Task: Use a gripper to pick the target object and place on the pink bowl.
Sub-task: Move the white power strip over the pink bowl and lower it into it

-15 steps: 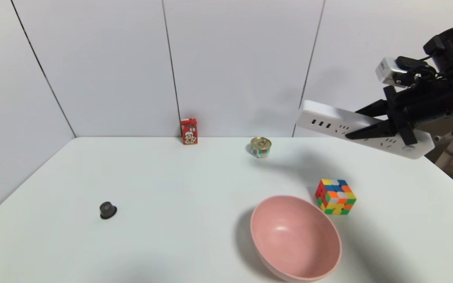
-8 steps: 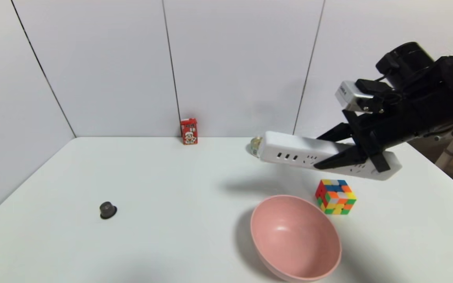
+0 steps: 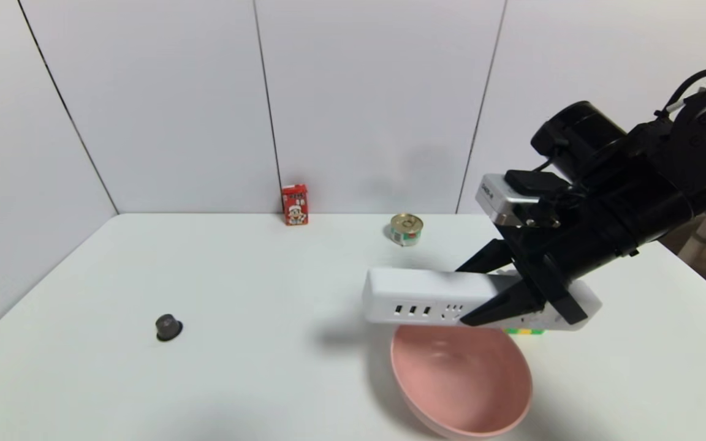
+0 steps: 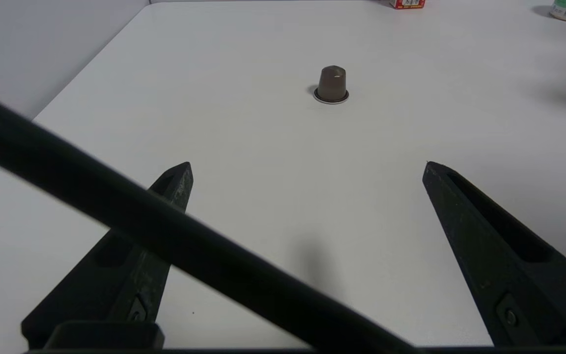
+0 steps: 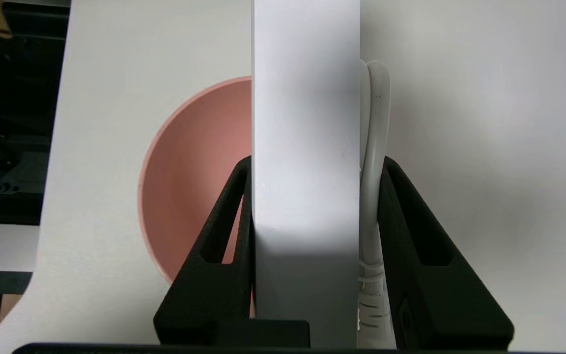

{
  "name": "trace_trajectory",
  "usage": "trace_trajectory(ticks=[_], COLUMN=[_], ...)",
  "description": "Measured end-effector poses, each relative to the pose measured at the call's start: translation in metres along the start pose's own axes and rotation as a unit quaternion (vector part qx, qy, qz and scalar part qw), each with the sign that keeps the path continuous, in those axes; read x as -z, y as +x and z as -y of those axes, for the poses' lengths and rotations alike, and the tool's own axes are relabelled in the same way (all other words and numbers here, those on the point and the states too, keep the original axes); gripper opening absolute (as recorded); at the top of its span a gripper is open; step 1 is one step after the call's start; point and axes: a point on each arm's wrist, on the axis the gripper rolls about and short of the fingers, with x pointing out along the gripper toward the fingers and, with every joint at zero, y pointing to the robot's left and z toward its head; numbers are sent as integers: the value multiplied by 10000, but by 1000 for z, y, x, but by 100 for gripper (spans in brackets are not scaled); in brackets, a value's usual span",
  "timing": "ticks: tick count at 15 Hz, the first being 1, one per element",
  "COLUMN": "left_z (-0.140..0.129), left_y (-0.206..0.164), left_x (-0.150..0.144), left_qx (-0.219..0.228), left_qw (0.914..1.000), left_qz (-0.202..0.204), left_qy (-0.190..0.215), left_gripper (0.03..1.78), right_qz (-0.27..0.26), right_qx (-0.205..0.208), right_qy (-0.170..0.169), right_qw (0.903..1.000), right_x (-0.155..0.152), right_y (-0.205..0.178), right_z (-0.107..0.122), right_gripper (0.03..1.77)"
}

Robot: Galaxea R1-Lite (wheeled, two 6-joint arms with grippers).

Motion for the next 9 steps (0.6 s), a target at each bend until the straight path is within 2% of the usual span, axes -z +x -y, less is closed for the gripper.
trace_trajectory(ticks=[9], left_z=[0], left_y=[0], left_x=[0], left_qx=[4], left_qw=[10000], left_qz=[0], left_qy=[0], left_gripper=[169], right_qz=[-198], right_qx=[-270], right_qy=[186], right_qw=[9993], right_x=[12], right_y=[5], right_z=[-23], right_gripper=[74])
